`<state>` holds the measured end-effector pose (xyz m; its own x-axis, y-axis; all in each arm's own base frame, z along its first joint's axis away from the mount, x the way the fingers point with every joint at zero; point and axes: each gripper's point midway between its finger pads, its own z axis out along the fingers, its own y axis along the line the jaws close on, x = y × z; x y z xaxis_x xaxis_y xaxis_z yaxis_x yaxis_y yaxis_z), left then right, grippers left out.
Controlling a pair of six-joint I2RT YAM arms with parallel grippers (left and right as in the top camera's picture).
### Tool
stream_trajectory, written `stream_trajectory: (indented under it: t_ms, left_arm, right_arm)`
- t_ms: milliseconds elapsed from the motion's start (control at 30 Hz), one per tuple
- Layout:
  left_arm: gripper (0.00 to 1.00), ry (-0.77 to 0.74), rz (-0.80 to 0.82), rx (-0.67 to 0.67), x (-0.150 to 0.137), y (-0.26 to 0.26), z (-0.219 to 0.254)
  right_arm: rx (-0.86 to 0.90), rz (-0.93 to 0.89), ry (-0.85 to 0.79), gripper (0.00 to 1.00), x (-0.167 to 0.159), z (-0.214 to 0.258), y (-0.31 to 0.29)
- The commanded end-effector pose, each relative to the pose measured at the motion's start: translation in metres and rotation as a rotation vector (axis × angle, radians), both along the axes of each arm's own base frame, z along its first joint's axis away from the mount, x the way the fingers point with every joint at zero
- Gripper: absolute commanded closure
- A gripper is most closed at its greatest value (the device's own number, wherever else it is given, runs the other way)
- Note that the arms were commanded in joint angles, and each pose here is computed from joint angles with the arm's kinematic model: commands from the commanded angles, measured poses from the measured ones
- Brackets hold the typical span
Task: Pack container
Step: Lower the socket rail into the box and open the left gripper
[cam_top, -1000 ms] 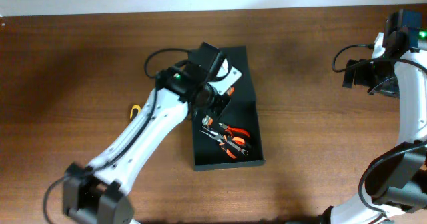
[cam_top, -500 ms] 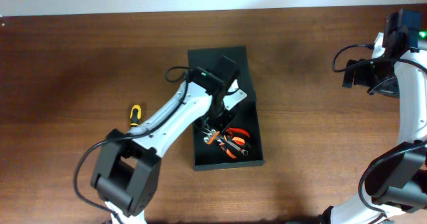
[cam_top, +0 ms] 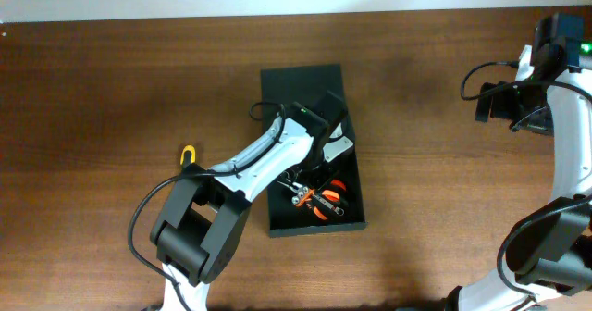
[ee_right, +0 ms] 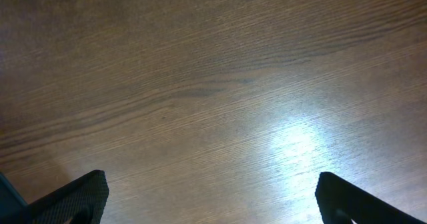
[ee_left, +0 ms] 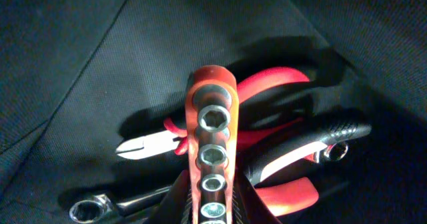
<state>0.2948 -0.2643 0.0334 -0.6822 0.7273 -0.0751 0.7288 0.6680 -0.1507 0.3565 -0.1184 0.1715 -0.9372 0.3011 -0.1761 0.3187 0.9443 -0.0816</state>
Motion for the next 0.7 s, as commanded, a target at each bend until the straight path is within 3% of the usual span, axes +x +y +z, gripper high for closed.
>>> stream_trajectory:
  t_ms: [0, 100, 167, 467, 667]
  left_arm:
    - [0.82, -0.005, -0.017, -0.021, 0.002, -0.005, 0.002]
    - [0.51, -0.012, -0.017, -0.026, 0.004, -0.006, 0.002]
    - [0.43, -0.022, -0.017, -0.034, 0.006, -0.008, 0.002]
    - [0.25, -0.073, -0.001, -0.069, 0.026, -0.015, 0.025]
    - [0.19, -0.174, 0.033, -0.078, 0.059, -0.013, 0.096]
  right_arm:
    - [-0.001, -0.014, -0.006, 0.01, 0.000, 0.001, -0.001]
    - [0.000, -0.014, -0.006, 0.01, 0.000, 0.001, -0.001]
    - [-0.001, -0.014, -0.006, 0.01, 0.000, 0.001, -0.001]
    - [-0.001, -0.014, -0.006, 0.01, 0.000, 0.001, -0.001]
    - [0.000, -0.014, -0.006, 0.01, 0.000, 0.001, -0.001]
